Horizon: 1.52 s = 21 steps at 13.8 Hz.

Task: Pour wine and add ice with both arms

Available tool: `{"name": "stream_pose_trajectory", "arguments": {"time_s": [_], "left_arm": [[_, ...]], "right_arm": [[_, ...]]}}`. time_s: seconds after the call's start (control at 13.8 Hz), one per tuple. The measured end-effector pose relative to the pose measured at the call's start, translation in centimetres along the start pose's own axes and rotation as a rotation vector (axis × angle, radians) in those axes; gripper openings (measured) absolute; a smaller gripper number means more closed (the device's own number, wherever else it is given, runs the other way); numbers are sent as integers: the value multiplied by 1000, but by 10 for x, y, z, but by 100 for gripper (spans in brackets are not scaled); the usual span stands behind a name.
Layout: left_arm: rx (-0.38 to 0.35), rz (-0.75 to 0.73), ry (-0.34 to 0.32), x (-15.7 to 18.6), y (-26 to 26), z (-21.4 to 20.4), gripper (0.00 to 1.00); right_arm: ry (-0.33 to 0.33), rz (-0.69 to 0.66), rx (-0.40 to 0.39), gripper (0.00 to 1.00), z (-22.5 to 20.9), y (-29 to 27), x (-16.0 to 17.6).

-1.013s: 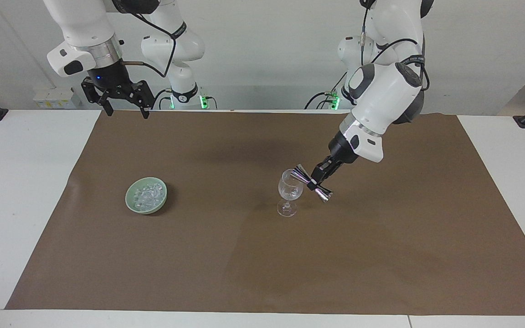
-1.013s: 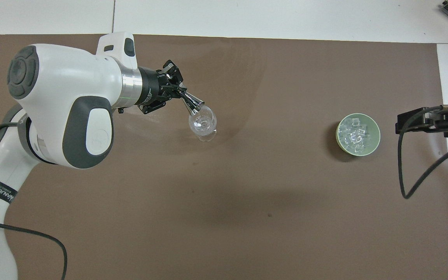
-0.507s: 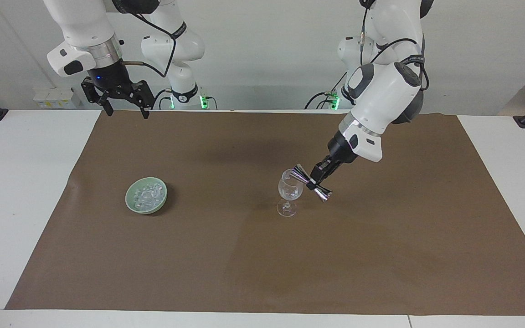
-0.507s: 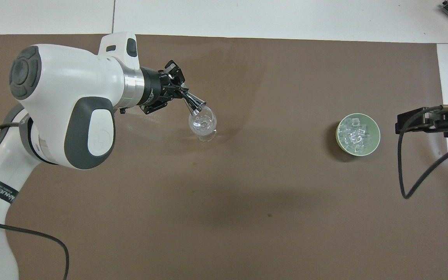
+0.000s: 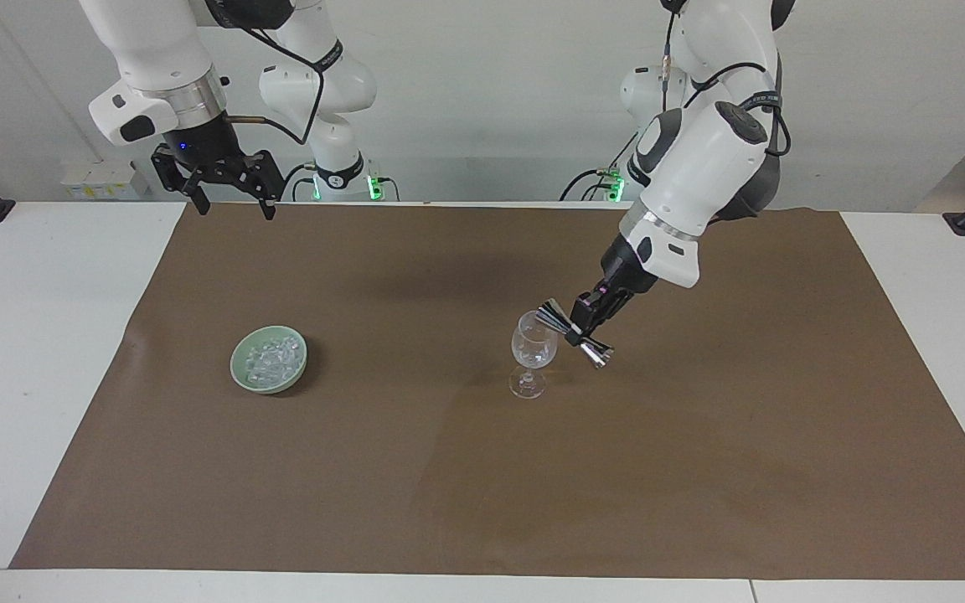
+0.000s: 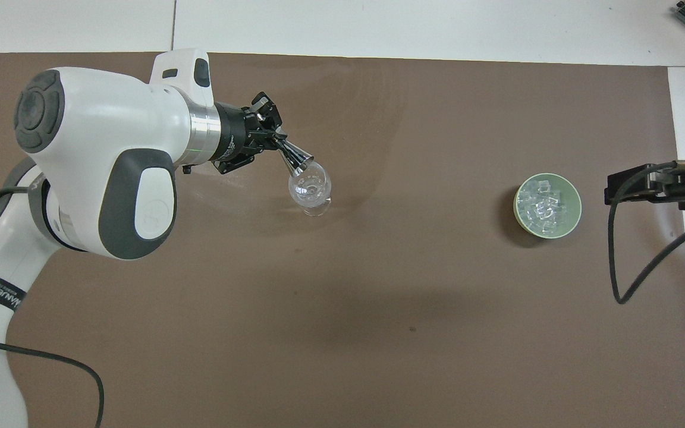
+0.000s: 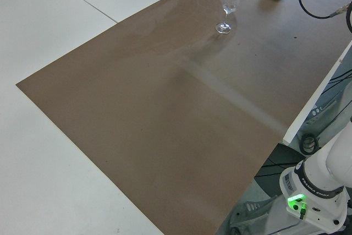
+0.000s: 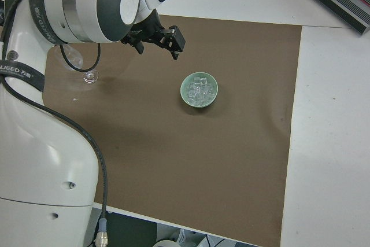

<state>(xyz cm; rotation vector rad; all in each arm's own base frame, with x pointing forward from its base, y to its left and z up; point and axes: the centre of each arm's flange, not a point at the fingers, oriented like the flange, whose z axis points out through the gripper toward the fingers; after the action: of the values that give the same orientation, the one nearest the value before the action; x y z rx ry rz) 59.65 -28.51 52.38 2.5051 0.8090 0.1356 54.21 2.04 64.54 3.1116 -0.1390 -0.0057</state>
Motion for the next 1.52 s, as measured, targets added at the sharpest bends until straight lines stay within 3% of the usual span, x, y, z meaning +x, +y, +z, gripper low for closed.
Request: {"name": "stream_pose_trajectory", "arguments": {"time_s": [0.43, 0.65, 1.09, 1.52], "left_arm": [[1, -22, 0, -5, 2, 0, 22], [-22, -123, -26, 16, -9, -5, 22], [-109, -421, -271, 94, -77, -27, 22], [-183, -660, -532, 168, -190, -42, 22]], "right_arm": [[31, 6, 4, 100, 13, 8, 8], [50, -5, 5, 100, 31, 21, 13], [94, -25, 9, 100, 71, 21, 15], [126, -63, 6, 100, 129, 39, 23]]}}
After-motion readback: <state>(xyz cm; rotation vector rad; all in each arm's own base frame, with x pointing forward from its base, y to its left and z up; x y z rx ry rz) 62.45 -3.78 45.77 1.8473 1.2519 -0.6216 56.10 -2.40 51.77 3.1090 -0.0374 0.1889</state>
